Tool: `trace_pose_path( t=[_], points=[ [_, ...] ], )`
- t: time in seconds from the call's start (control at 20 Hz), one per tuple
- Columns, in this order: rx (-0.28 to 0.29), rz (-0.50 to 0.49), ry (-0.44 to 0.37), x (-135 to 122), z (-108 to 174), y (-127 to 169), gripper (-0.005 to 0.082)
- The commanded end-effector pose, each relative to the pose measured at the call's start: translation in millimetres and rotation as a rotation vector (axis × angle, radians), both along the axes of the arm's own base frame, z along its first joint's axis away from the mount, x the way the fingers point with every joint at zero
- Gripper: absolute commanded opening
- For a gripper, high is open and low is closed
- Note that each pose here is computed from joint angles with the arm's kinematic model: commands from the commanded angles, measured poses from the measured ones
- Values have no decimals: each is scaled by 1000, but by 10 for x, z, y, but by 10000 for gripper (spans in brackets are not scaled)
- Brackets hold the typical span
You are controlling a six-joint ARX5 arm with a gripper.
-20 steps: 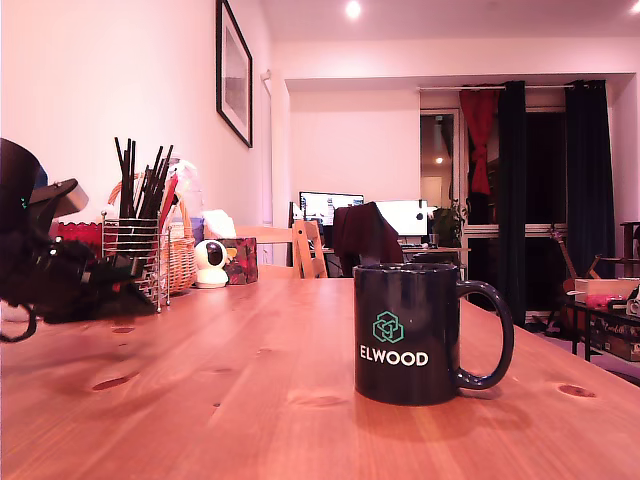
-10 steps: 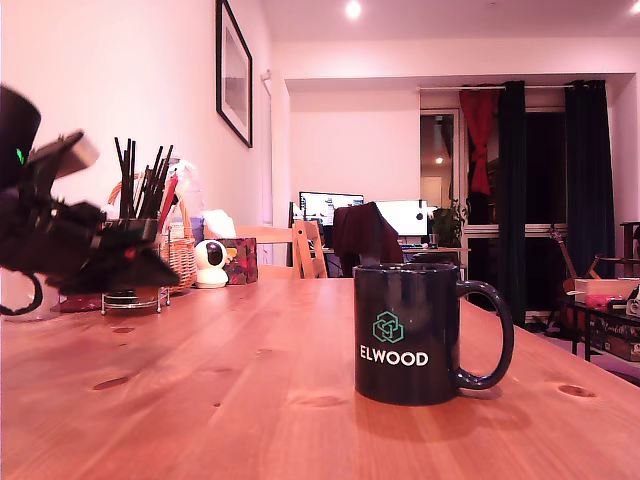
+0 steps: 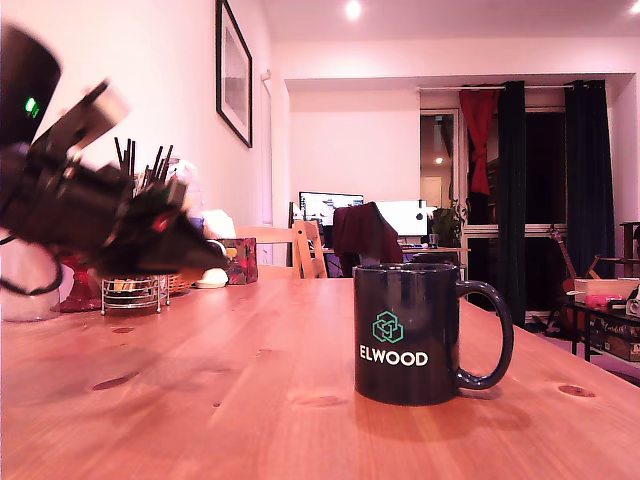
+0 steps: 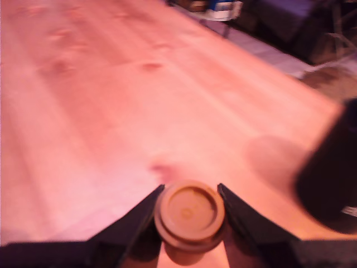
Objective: Pick the coffee capsule and then drop it inside the coffee cup in front of you
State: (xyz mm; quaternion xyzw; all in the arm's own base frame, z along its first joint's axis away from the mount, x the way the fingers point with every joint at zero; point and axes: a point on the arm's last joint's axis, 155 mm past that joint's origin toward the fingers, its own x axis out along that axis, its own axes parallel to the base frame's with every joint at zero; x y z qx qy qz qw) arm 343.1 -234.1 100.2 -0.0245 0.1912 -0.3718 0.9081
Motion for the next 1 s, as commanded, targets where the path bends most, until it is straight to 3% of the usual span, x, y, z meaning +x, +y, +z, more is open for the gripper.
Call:
trace_pose_path(
  t=[0.0, 0.45, 0.95],
  points=[
    [6, -32, 17, -144, -34, -74, 177],
    [10, -181, 18, -605, 83, -499, 177],
    [19, -250, 19, -813, 80, -670, 177]
  ],
)
